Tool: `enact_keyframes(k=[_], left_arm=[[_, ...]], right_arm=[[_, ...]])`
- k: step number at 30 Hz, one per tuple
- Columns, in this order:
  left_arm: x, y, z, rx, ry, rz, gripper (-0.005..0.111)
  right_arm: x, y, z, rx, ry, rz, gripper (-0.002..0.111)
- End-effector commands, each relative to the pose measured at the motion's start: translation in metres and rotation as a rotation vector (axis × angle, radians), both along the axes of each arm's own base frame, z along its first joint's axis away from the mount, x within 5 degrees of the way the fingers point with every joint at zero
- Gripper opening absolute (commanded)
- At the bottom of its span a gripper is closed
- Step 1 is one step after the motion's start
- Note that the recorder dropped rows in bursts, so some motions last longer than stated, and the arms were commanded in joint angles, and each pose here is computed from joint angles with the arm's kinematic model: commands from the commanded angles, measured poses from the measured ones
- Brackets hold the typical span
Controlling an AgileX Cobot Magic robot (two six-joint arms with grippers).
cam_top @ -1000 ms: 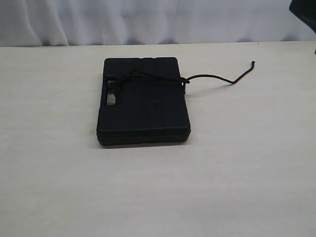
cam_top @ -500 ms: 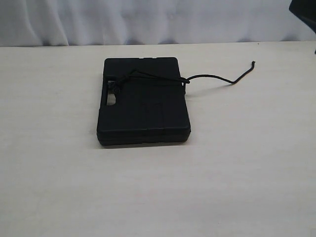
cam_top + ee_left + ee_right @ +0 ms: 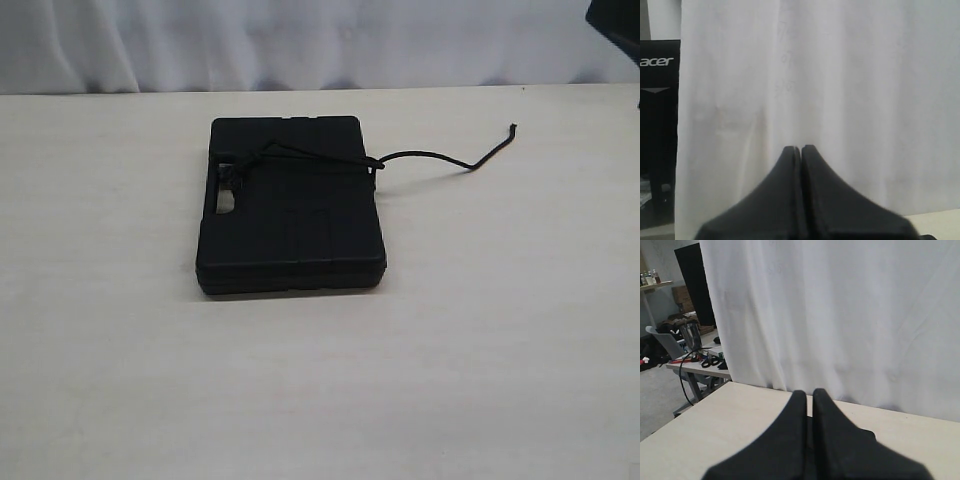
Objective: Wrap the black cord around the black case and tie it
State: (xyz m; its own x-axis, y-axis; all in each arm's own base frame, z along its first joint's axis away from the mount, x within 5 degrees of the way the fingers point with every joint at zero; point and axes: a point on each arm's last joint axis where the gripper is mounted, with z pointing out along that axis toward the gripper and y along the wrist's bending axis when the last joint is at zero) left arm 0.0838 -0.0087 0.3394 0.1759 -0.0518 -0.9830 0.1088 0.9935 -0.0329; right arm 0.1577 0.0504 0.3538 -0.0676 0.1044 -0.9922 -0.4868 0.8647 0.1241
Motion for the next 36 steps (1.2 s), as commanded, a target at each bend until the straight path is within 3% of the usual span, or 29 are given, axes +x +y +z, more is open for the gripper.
enact_keyframes(k=[1,8,13,21,36], left_arm=[[-0.007,0.004,-0.002,-0.009,0.012,0.035,0.0],[-0.034,0.01,-0.006,0.0,-0.071,0.13,0.0],[-0.043,0.01,-0.027,0.061,-0.138,0.158,0.0],[-0.045,0.009,-0.058,0.063,-0.243,0.146,0.0],[-0.032,0.009,-0.106,0.066,-0.123,0.139,0.0]], right_arm=[[-0.001,0.0,-0.001,0.005,0.0,0.002,0.004],[-0.001,0.0,-0.001,0.005,0.0,0.002,0.004],[-0.001,0.0,-0.001,0.005,0.0,0.002,0.004],[-0.001,0.0,-0.001,0.005,0.0,0.002,0.004],[-0.001,0.0,-0.001,0.005,0.0,0.002,0.004]])
